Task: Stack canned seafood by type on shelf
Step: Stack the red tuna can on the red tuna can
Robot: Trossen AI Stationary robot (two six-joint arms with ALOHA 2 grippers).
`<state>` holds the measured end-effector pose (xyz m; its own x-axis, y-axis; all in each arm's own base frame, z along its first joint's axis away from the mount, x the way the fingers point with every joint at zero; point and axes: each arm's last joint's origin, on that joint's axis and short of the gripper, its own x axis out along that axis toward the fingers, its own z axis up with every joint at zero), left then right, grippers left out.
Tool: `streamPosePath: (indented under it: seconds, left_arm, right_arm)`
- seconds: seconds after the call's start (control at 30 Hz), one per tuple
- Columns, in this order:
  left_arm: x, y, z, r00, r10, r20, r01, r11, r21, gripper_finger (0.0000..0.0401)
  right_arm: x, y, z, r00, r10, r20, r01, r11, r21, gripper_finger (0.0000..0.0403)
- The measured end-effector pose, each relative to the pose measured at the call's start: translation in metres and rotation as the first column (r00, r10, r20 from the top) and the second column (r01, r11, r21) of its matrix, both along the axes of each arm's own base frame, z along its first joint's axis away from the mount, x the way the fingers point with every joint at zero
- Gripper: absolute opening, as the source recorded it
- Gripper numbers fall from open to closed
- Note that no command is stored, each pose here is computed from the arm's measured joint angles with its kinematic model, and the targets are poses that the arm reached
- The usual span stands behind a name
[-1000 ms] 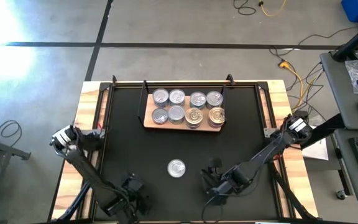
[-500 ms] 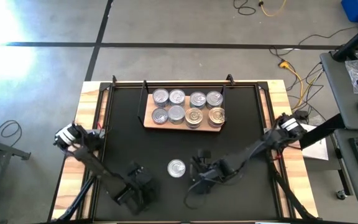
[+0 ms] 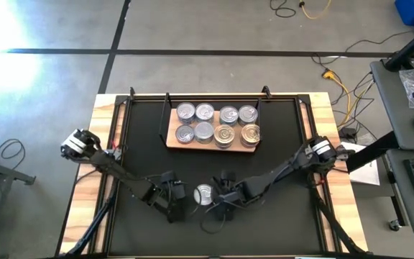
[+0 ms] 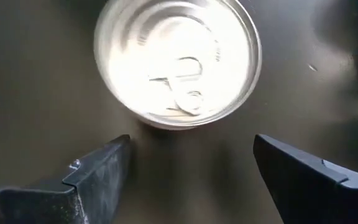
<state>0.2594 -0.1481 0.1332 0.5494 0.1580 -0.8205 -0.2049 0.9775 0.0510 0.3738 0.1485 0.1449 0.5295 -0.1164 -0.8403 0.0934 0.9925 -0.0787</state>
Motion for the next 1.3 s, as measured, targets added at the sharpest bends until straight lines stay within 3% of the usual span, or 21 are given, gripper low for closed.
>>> streamPosePath:
  seconds: [0.2, 0.43, 0.7, 0.83, 0.97, 1.17, 1.3]
  left_arm:
    - [0.010, 0.007, 0.004, 0.999, -0.021, 0.037, 0.021, 1.000, 0.007, 0.0359]
    - [0.019, -0.015, 0.012, 0.994, -0.037, 0.102, 0.043, 0.997, -0.060, 0.0359]
    - [0.001, -0.049, 0.018, 0.996, 0.019, 0.086, -0.002, 0.980, -0.197, 0.0359]
    - [-0.013, -0.060, 0.020, 0.995, 0.069, 0.068, -0.052, 0.972, -0.228, 0.0359]
    - [-0.016, -0.065, 0.022, 0.994, 0.080, 0.077, -0.061, 0.972, -0.226, 0.0359]
    - [-0.011, -0.066, 0.001, 0.980, 0.180, 0.086, -0.159, 0.966, -0.204, 0.0361]
    - [-0.014, -0.070, -0.007, 0.979, 0.188, 0.076, -0.170, 0.966, -0.196, 0.0371]
  right_arm:
    - [0.009, -0.017, -0.002, 1.000, 0.000, -0.002, 0.000, 0.999, -0.052, 0.0333]
    - [0.015, -0.040, 0.003, 1.000, -0.025, 0.006, 0.026, 0.980, -0.197, 0.0325]
    - [0.007, -0.039, 0.017, 0.998, 0.046, -0.037, -0.054, 0.962, -0.269, 0.0326]
    - [-0.004, -0.023, 0.029, 0.995, 0.089, -0.036, -0.096, 0.961, -0.258, 0.0325]
    - [-0.009, -0.012, 0.018, 0.996, 0.079, -0.045, -0.087, 0.968, -0.234, 0.0329]
    - [-0.002, -0.017, -0.002, 0.998, 0.034, -0.057, -0.046, 0.973, -0.227, 0.0327]
    - [0.001, -0.024, -0.003, 0.998, 0.022, -0.062, -0.036, 0.972, -0.232, 0.0332]
